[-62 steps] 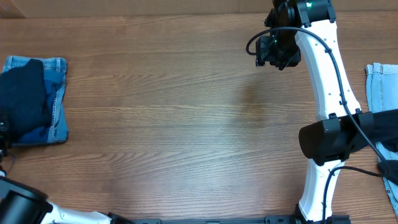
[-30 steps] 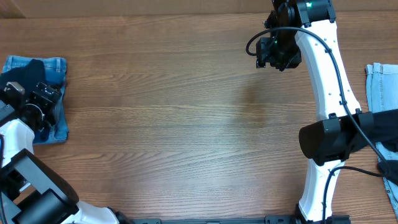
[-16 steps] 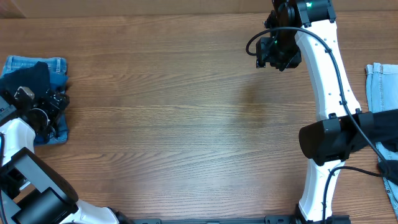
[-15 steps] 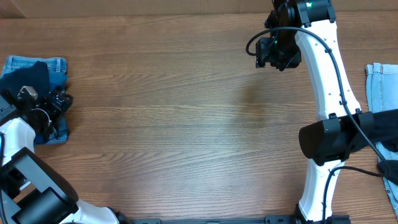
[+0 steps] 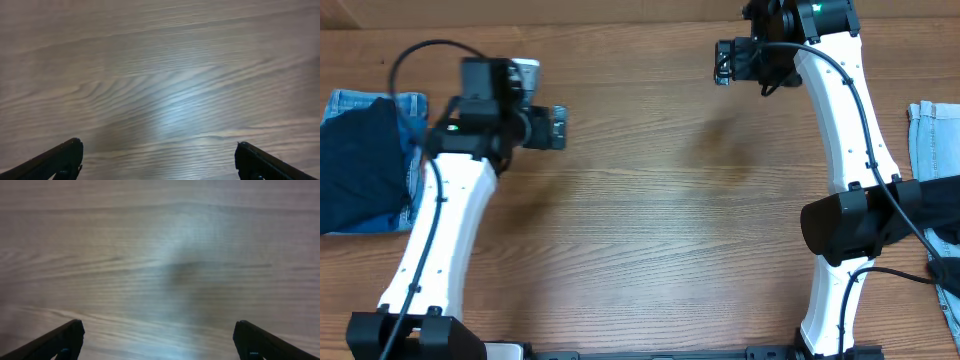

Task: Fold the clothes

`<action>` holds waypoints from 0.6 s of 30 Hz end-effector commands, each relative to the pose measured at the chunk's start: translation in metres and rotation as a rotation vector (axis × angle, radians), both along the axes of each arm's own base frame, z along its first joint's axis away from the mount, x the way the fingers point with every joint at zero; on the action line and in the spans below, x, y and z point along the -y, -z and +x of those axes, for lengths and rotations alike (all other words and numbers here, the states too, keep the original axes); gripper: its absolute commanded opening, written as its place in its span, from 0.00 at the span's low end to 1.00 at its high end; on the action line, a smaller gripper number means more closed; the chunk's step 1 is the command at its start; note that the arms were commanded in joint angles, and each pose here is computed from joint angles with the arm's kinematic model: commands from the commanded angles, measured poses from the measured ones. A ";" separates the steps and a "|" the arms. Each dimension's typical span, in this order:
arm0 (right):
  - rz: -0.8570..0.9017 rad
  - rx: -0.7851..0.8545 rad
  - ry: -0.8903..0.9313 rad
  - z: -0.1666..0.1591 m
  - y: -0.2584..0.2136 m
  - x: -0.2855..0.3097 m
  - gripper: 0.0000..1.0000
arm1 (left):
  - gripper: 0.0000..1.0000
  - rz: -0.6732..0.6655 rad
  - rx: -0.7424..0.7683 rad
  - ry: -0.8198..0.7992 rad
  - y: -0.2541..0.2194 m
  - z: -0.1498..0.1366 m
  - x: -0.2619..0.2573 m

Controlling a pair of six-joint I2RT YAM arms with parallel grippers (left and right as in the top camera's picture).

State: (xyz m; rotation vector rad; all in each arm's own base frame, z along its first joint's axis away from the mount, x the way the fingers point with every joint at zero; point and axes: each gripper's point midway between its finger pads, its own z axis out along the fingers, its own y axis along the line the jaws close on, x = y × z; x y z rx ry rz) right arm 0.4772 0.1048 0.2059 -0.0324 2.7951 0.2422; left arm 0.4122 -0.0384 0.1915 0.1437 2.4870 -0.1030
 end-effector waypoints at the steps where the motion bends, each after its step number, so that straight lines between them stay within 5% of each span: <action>1: 0.030 0.078 0.016 0.007 -0.024 0.004 1.00 | 1.00 -0.042 0.022 -0.074 -0.013 0.003 0.000; 9: 0.133 0.106 0.183 -0.018 -0.074 0.054 1.00 | 1.00 0.049 0.013 -0.063 -0.096 -0.027 -0.015; 18: 0.079 0.233 0.178 -0.073 -0.142 0.066 0.99 | 1.00 0.015 0.136 -0.052 -0.105 -0.086 -0.014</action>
